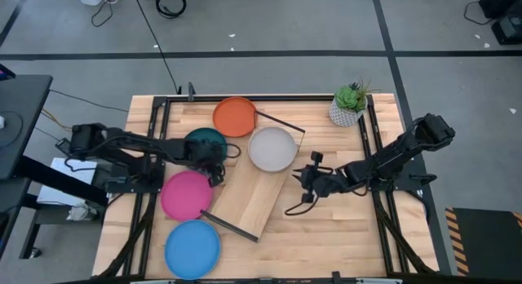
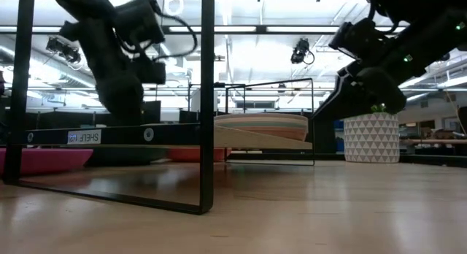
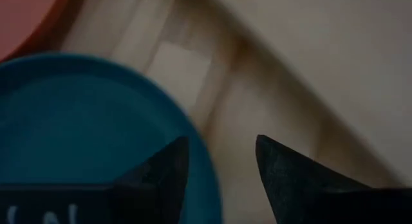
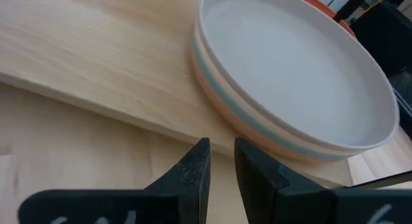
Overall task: Place and stack plates onto a shelf
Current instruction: Put the dark green plate on the shelf
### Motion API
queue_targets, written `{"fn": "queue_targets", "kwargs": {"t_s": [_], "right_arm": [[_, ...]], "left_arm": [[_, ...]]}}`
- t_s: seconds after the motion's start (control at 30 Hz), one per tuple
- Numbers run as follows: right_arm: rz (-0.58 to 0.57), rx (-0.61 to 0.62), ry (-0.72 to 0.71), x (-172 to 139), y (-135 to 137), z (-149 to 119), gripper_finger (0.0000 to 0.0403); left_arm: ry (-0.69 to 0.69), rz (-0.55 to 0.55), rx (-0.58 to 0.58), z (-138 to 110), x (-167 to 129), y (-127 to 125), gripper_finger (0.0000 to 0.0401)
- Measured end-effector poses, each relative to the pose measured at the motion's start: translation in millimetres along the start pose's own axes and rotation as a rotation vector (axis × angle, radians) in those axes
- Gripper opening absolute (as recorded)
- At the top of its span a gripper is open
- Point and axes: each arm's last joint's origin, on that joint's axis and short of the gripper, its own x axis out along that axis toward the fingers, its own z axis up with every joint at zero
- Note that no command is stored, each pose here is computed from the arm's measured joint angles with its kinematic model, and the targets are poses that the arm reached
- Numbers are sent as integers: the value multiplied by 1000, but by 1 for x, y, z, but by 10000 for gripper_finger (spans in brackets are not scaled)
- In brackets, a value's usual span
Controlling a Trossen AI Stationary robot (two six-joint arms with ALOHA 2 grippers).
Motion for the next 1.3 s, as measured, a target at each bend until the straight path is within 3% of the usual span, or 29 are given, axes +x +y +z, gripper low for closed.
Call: {"fn": "queue_targets", "kwargs": {"t_s": [0.13, 0.27, 0.53, 0.67, 0.8, 1.07, 1.17, 1.3], "right_arm": [[20, 3, -12, -4, 5, -1, 77], [12, -5, -34, -8, 10, 0, 77], [21, -4, -65, -13, 16, 1, 77], [31, -8, -72, -16, 19, 1, 77], [32, -8, -75, -16, 19, 1, 77], [36, 9, -81, -17, 20, 1, 77], [36, 1, -90, -17, 20, 2, 77], [38, 6, -99, -17, 20, 4, 77]], "left_arm": [[26, 98, -50, 0, 11, 2, 181], [53, 116, -56, 0, 19, 0, 165], [167, 172, -25, -9, 35, -1, 88], [203, 187, -7, 1, 26, -3, 24], [249, 173, 16, 28, 0, -8, 15], [403, -132, -74, 77, -69, -22, 16], [338, -251, -2, 97, -96, -32, 16], [141, -364, 93, 121, -125, -52, 16]]}}
